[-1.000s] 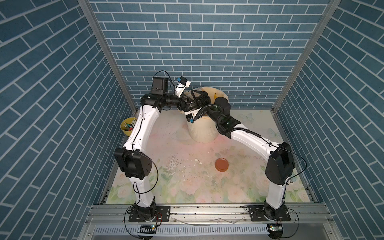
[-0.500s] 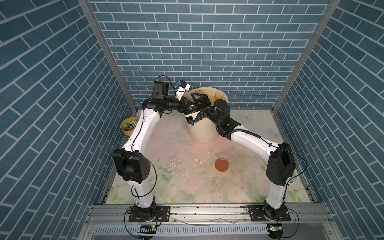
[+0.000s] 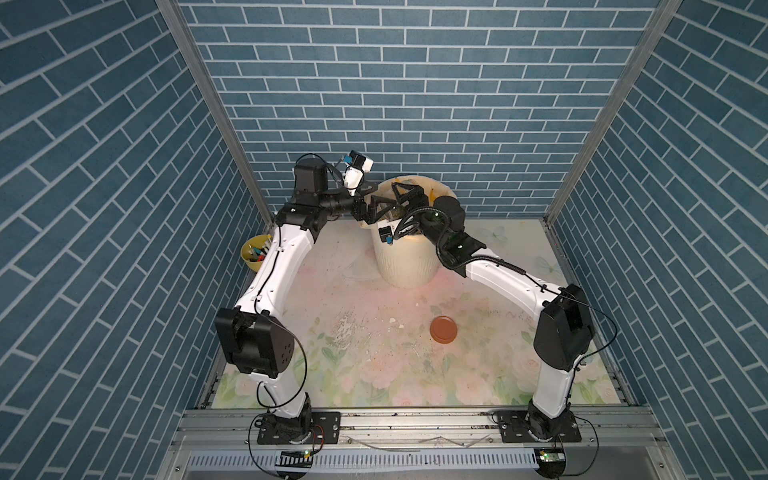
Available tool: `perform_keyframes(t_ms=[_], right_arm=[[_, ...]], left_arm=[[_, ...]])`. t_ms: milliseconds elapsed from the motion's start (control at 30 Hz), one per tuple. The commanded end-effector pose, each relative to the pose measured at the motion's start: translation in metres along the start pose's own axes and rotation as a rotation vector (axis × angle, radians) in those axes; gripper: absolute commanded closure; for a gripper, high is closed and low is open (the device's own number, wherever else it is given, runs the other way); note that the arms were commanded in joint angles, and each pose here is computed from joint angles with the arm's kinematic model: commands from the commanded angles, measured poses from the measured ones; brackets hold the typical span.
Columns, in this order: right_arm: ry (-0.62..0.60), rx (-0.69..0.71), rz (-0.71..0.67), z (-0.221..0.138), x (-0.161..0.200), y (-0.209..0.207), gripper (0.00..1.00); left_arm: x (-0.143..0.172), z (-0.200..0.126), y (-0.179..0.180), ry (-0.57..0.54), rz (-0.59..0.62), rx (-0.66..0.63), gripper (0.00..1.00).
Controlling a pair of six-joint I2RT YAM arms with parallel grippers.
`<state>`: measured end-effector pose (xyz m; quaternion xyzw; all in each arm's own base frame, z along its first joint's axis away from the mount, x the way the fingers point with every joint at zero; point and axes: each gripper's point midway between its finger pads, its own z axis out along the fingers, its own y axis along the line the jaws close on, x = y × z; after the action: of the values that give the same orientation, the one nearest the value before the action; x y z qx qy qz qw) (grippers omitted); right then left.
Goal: Empty moldy tea leaves from jars
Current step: Pour the moldy tea leaves from the jar into the trash bin.
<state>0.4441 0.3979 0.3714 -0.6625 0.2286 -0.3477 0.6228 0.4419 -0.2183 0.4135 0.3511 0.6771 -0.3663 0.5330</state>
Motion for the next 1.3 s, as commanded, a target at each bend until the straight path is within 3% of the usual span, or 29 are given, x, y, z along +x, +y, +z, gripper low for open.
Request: perform_keyframes(t_ms=[0, 200, 633, 833, 1000, 1267], right_arm=[[0.027, 0.064, 0.016, -0.012, 0.008, -0.031, 1.0], [0.045, 0.07, 0.04, -0.013, 0.015, -0.034, 1.0], [0.068, 0.084, 0.367, -0.024, 0.025, -0.073, 1.0], [0.091, 0.102, 0.488, -0.025, 0.036, -0.094, 1.0], [0.083, 0.1, 0.677, -0.033, 0.042, -0.111, 1.0], [0.05, 0.083, 1.133, -0.047, 0.063, -0.112, 1.0]], left_arm=[[-0.032, -0.012, -0.014, -0.089, 0.116, 0.009, 0.01], [-0.027, -0.014, -0.007, -0.103, 0.134, -0.048, 0.01], [-0.061, -0.044, 0.005, -0.273, 0.223, -0.268, 0.01], [-0.074, -0.054, 0.003, -0.326, 0.223, -0.294, 0.01], [-0.077, -0.062, -0.004, -0.348, 0.224, -0.305, 0.01], [-0.065, -0.074, -0.015, -0.353, 0.198, -0.32, 0.01]])
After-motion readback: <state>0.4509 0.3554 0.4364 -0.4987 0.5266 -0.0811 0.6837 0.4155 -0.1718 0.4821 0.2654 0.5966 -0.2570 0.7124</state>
